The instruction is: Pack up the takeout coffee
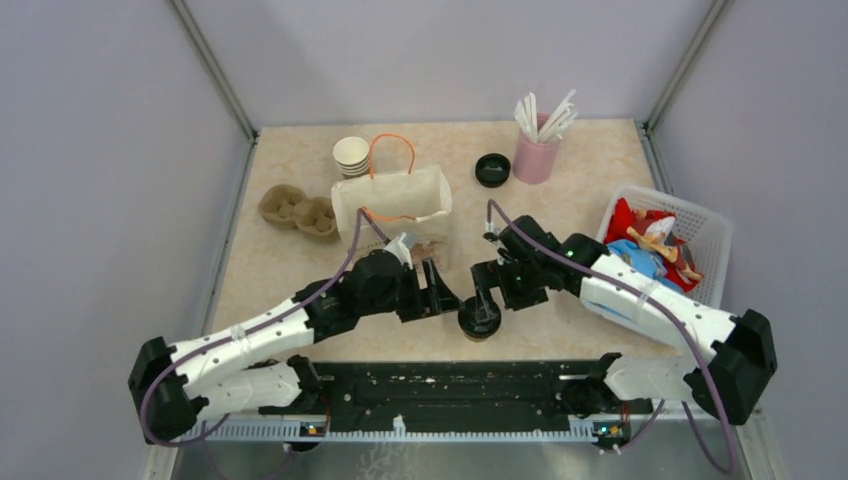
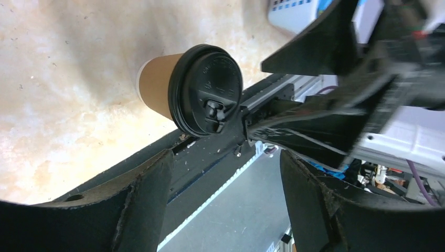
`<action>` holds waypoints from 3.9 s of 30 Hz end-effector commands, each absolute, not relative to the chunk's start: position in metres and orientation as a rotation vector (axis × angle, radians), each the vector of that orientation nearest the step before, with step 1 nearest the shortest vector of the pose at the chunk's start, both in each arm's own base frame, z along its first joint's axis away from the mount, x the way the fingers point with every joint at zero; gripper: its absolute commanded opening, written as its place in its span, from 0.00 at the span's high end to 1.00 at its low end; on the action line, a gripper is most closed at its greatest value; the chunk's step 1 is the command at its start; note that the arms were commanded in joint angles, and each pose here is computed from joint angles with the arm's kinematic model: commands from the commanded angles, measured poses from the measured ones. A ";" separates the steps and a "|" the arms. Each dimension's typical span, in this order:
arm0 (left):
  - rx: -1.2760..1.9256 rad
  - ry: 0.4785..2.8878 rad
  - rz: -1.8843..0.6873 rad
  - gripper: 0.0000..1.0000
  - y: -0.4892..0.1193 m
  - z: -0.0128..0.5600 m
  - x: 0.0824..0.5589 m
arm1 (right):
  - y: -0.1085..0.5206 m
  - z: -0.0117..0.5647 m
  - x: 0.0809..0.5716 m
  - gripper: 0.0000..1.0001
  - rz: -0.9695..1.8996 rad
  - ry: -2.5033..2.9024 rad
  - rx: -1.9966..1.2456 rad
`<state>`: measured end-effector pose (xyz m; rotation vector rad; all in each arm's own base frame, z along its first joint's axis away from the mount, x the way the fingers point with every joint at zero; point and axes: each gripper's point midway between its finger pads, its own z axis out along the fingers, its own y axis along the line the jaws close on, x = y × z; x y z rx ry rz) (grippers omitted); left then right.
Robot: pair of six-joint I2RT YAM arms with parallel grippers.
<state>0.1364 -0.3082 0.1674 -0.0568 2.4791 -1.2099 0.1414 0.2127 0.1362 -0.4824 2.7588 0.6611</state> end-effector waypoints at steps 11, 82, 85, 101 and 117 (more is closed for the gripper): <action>-0.094 2.315 -1.244 0.14 -0.257 0.192 0.120 | 0.246 0.132 0.151 0.06 0.166 2.773 -0.438; -0.007 2.286 -1.175 0.11 -0.251 0.208 0.124 | 0.243 0.114 0.150 0.17 0.028 2.741 -0.193; -0.005 2.286 -1.176 0.11 -0.251 0.208 0.123 | 0.240 0.116 0.151 0.18 0.018 2.738 -0.191; -0.004 2.286 -1.183 0.10 -0.254 0.209 0.124 | 0.234 0.113 0.149 0.16 0.016 2.726 -0.180; -0.012 2.240 -1.135 0.08 -0.248 0.234 0.133 | 0.234 0.132 0.157 0.24 0.046 2.666 -0.195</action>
